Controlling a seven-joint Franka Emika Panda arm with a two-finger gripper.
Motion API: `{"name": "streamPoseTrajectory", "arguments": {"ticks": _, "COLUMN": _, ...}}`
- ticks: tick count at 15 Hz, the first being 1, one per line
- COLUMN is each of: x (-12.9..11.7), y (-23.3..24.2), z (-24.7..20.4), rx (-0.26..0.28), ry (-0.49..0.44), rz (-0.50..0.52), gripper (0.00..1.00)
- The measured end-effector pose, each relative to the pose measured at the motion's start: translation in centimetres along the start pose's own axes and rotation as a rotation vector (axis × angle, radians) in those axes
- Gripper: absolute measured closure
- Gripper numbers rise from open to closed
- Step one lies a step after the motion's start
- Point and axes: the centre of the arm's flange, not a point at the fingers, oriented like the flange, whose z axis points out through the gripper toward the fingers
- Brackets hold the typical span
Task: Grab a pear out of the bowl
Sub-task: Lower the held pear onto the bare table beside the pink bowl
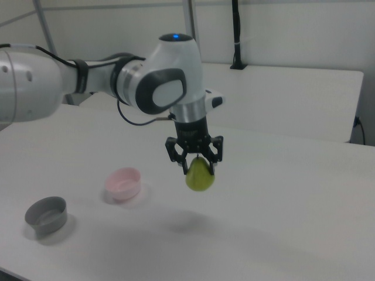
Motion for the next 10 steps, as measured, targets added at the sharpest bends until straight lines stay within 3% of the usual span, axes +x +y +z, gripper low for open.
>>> {"name": "streamPoseTrajectory", "arguments": {"ticks": 10, "x": 1.7, "y": 1.7, "z": 8.7, "rx": -0.003, "ry": -0.022, "rz": 0.002, "gripper": 0.30}}
